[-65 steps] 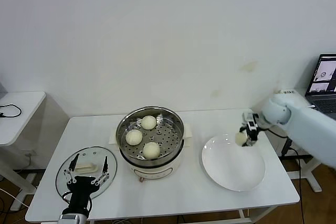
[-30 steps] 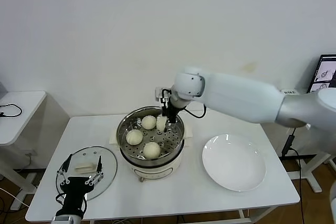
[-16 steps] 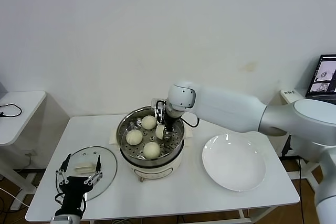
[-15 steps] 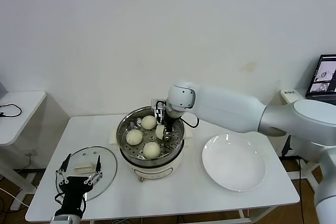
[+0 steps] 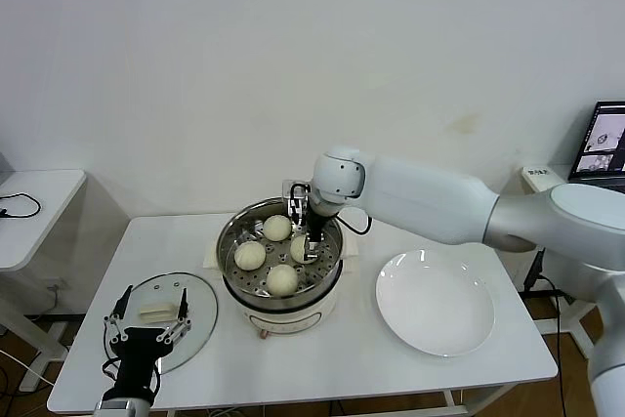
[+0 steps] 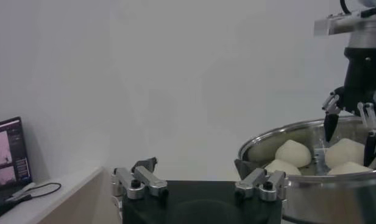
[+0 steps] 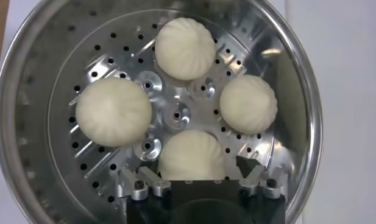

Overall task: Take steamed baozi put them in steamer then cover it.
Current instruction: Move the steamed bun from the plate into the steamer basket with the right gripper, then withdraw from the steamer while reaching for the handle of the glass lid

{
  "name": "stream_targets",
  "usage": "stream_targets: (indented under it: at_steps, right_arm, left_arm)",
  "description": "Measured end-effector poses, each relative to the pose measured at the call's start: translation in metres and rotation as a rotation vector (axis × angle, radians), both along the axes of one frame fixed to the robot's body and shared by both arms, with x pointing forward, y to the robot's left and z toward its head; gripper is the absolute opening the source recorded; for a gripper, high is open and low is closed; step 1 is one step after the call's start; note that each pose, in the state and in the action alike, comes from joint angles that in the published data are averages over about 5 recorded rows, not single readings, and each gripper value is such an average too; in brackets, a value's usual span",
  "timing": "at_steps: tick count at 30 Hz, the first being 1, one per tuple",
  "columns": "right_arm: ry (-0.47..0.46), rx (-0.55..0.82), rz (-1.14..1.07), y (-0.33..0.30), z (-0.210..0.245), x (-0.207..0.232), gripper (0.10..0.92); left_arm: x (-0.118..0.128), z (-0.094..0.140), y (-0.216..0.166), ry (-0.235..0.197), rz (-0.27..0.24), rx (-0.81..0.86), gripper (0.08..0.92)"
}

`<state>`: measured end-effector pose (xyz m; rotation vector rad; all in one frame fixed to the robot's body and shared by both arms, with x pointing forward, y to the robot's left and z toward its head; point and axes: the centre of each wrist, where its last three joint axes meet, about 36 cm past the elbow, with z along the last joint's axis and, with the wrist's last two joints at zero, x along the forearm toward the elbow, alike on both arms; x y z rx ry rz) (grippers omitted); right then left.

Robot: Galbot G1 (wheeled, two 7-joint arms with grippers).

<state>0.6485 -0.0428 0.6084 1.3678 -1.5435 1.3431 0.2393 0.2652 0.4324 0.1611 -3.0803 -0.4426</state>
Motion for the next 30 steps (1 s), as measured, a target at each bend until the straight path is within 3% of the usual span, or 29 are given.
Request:
stream_targets:
  at_steps: [6,11,30]
  right_arm:
    - [-0.048,0.049,-0.008,-0.023,0.031,-0.008,0.823]
    - [-0.115,0.17,-0.056,-0.054,0.035,-0.025,0.823]
    - [-0.511,0.969,-0.432,-0.181,-0.071,-0.12,0.823]
  left_arm:
    - [0.002,0.001,-0.002,-0.006,-0.006,-0.005,0.823]
    - [0.003,-0.002,-0.003,-0.004,-0.009,-0.004,0.823]
    - [0.001,-0.024,-0.01,0.006,-0.011,0.013,0.823]
